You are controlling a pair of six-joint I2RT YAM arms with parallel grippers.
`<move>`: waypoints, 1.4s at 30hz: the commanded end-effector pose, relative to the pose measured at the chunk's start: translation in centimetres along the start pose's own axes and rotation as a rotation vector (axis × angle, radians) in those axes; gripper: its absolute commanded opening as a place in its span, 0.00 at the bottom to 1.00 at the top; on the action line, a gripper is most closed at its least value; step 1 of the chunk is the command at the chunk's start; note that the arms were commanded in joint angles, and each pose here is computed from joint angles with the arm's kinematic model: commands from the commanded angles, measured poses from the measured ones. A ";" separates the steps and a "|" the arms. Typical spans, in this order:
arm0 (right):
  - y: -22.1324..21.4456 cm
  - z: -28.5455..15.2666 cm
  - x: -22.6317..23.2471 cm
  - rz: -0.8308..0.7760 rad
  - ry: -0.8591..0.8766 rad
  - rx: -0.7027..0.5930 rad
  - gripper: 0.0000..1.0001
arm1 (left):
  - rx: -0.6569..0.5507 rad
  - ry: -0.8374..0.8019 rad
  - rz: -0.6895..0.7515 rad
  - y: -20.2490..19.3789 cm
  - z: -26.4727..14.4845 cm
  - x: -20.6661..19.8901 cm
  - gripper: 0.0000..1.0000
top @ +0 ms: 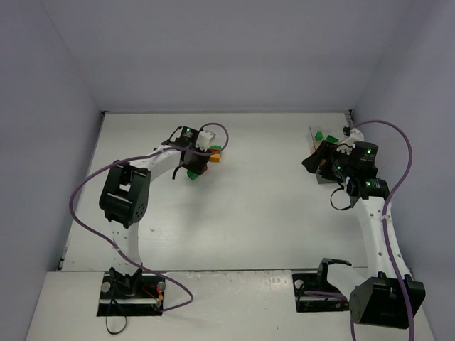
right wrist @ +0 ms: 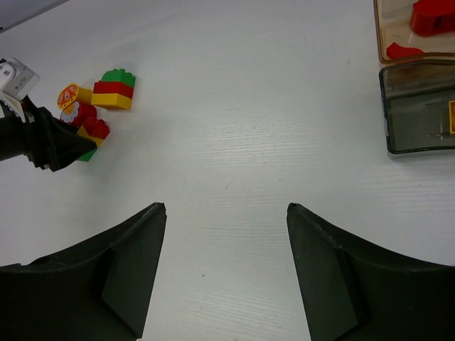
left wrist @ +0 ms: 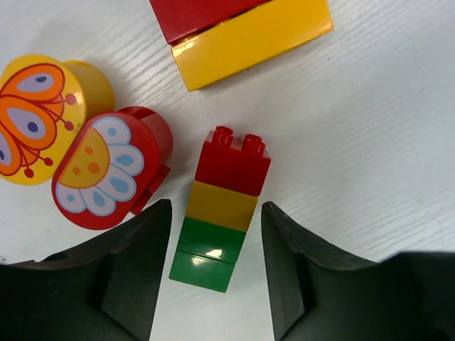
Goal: Sort the legos into containers by color
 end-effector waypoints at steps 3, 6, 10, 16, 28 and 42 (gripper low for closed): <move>1.0 0.2 1.0 -0.037 0.065 -0.050 0.66 | -0.052 -0.041 0.039 2.0 -0.9 -0.8 0.34; 1.0 0.3 1.3 -0.040 0.091 -0.042 0.66 | -0.066 -0.056 0.051 2.2 -1.4 -0.9 0.28; 1.2 0.3 1.6 -0.044 0.108 -0.045 0.66 | -0.071 -0.062 0.066 2.2 -1.6 -1.0 0.35; 1.0 0.3 1.9 -0.050 0.126 -0.043 0.66 | -0.036 -0.038 0.060 1.7 -0.8 -0.6 0.52; 0.6 -0.1 2.7 -0.043 0.165 -0.042 0.66 | -0.084 -0.075 0.061 2.5 -1.6 -1.2 0.19; 2.2 0.8 10.6 0.015 0.433 0.008 0.81 | -0.471 -0.412 0.300 2.3 -14.8 -10.8 0.14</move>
Point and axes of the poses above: each gripper's point midway between its finger pads, its own z axis out along the fingers, its own x axis along the line the jaws close on, y = z × x, the point moved 6 cm from there along -z, back along the fingers, and after that the axes turned 13 degrees about -z, right-handed, at the moved point
